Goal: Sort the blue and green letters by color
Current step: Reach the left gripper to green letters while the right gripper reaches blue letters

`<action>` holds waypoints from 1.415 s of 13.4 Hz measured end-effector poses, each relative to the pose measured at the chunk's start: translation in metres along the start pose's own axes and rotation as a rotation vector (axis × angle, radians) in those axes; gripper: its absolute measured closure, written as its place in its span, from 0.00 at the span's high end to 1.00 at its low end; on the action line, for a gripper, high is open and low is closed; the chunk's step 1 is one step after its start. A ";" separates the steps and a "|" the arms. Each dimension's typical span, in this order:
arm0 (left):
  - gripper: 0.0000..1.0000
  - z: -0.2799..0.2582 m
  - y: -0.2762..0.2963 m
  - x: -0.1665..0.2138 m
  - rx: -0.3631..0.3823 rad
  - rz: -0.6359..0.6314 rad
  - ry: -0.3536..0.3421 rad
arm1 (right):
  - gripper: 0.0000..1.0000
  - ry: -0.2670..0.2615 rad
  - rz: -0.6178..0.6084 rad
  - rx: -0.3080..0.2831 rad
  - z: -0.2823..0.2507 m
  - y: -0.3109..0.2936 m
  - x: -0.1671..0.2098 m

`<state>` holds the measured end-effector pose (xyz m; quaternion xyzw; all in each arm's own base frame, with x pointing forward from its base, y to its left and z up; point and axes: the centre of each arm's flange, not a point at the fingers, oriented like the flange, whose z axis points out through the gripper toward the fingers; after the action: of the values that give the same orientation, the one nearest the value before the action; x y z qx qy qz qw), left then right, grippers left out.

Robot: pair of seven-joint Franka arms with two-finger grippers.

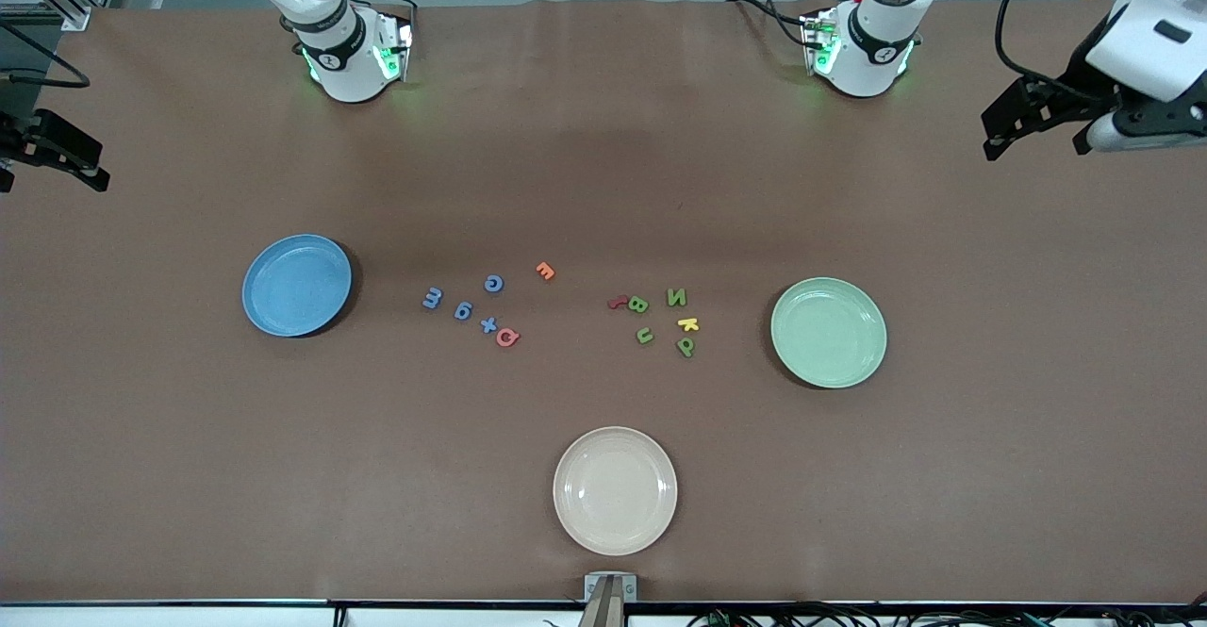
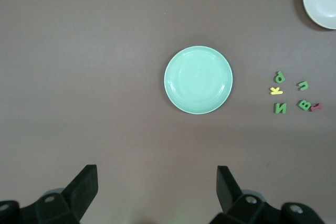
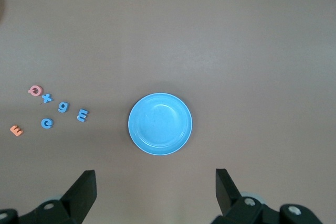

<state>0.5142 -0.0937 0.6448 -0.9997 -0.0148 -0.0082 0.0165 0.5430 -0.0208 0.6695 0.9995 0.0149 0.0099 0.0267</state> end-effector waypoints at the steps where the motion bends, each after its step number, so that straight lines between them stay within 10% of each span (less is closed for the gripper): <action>1: 1.00 0.013 0.006 0.008 0.001 0.005 -0.013 | 1.00 -0.002 0.000 0.000 0.001 0.000 0.001; 12: 1.00 0.263 0.235 0.046 0.009 -0.196 -0.054 | 1.00 -0.130 -0.139 0.056 0.072 -0.093 0.037; 19: 0.89 0.385 0.321 0.006 -0.016 -0.192 -0.114 | 1.00 -0.256 -0.007 0.013 0.191 -0.181 0.044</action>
<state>0.5362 -0.4019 0.2500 -0.9926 -0.1114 0.0469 0.0068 0.5854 0.1506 0.4701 0.9926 0.0148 -0.1181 0.0221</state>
